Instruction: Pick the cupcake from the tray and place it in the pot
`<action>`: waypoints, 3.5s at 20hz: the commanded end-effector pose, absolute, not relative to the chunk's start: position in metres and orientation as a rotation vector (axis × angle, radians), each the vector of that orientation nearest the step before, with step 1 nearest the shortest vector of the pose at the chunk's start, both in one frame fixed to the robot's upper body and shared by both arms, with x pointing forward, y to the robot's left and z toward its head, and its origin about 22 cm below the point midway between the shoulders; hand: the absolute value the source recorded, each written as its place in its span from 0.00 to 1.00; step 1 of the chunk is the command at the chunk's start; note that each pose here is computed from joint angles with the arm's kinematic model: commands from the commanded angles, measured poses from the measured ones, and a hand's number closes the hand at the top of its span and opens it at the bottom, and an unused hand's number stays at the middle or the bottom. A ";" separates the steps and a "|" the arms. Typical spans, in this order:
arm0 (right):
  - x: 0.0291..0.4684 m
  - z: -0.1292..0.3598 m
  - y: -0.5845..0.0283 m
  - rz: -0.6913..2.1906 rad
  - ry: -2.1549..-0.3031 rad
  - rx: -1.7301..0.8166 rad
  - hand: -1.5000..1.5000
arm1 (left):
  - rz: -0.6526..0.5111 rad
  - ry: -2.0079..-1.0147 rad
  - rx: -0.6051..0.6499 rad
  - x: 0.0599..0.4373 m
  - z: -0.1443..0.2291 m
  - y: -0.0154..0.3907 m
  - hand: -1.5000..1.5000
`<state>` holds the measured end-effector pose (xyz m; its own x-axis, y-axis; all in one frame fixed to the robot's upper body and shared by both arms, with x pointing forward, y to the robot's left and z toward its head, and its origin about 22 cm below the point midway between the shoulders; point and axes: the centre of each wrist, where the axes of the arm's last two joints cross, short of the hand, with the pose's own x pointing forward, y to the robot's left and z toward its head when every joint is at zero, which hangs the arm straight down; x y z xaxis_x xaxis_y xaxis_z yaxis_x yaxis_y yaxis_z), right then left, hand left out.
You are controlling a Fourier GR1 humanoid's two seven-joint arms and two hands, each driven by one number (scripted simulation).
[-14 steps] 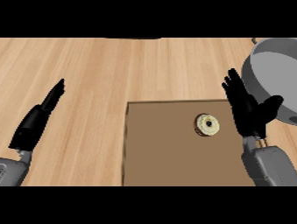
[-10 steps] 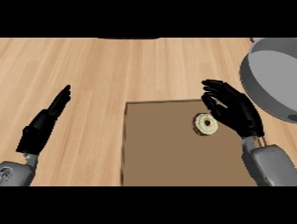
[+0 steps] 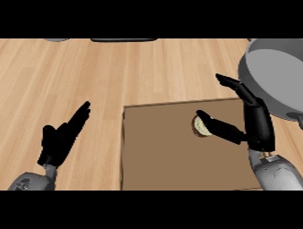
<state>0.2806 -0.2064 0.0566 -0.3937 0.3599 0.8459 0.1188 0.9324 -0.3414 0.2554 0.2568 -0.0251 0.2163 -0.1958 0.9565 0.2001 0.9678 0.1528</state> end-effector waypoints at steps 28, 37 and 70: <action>0.282 0.076 -0.220 0.711 -1.214 -0.238 0.00 | -0.282 -1.280 -0.062 0.260 -0.006 0.243 0.50; 0.280 0.068 -0.251 0.629 -1.303 -0.276 0.00 | -0.276 -1.285 -0.063 0.250 -0.025 0.241 0.50; 0.280 -0.068 -0.234 0.419 -1.411 0.165 1.00 | -0.288 -1.291 -0.051 0.247 -0.031 0.246 0.50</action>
<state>0.2881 -0.2390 -0.0425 0.0181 0.2316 0.9726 -0.3558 0.9106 -0.2102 0.2581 0.2374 -0.0212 0.2490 -0.1743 0.9527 0.2445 0.9631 0.1123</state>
